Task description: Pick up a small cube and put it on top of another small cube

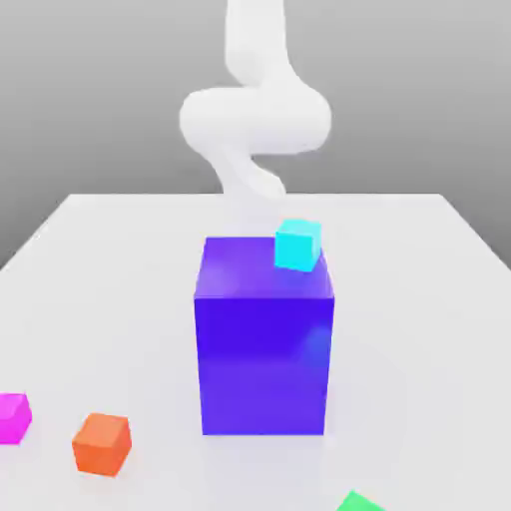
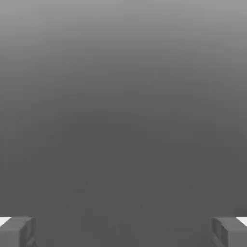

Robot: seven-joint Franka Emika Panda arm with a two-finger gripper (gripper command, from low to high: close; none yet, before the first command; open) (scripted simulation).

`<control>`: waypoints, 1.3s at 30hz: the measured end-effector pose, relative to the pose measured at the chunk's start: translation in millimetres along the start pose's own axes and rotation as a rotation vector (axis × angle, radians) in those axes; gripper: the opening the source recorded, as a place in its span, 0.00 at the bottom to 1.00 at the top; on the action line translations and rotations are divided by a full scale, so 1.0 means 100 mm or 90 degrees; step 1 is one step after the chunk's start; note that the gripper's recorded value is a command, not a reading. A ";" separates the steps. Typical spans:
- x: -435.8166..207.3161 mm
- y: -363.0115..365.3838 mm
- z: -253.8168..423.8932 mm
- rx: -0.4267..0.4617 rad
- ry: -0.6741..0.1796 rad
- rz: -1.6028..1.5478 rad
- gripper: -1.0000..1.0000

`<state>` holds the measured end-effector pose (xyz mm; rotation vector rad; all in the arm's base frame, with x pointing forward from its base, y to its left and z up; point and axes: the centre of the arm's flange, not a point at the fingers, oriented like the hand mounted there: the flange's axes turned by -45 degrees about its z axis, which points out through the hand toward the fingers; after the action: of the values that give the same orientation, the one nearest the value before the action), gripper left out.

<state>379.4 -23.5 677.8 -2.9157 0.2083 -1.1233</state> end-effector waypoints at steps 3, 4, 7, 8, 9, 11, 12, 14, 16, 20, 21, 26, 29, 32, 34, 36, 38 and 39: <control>0.00 0.32 0.58 -0.036 -0.048 0.091 0.50; -0.02 0.44 0.76 -0.048 -0.063 0.121 0.50; -0.13 0.81 1.28 -0.084 -0.107 0.211 0.50; -0.18 0.94 1.45 -0.096 -0.120 0.241 0.50; -0.24 1.07 1.61 -0.109 -0.134 0.272 0.50; -0.39 1.35 1.92 -0.134 -0.160 0.334 0.50; -0.48 1.49 2.07 -0.147 -0.173 0.365 0.50; -0.69 1.77 2.35 -0.173 -0.198 0.427 0.50; -0.92 2.04 2.61 -0.199 -0.223 0.489 0.50; -1.53 2.69 3.02 -0.260 -0.266 0.631 0.50; -1.69 2.79 3.13 -0.272 -0.278 0.659 0.50; -2.55 3.25 3.56 -0.337 -0.336 0.807 0.50; -2.97 3.40 3.81 -0.360 -0.352 0.856 0.50; -3.27 3.43 4.10 -0.363 -0.354 0.861 0.00; -3.27 3.43 4.10 -0.363 -0.354 0.861 0.00; -3.26 3.43 4.10 -0.363 -0.353 0.861 0.00; -3.31 3.44 4.14 -0.363 -0.353 0.862 0.00; -3.29 3.44 4.12 -0.363 -0.353 0.862 0.00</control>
<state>372.2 -338.0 132.7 -2.2268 2.2166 -0.0034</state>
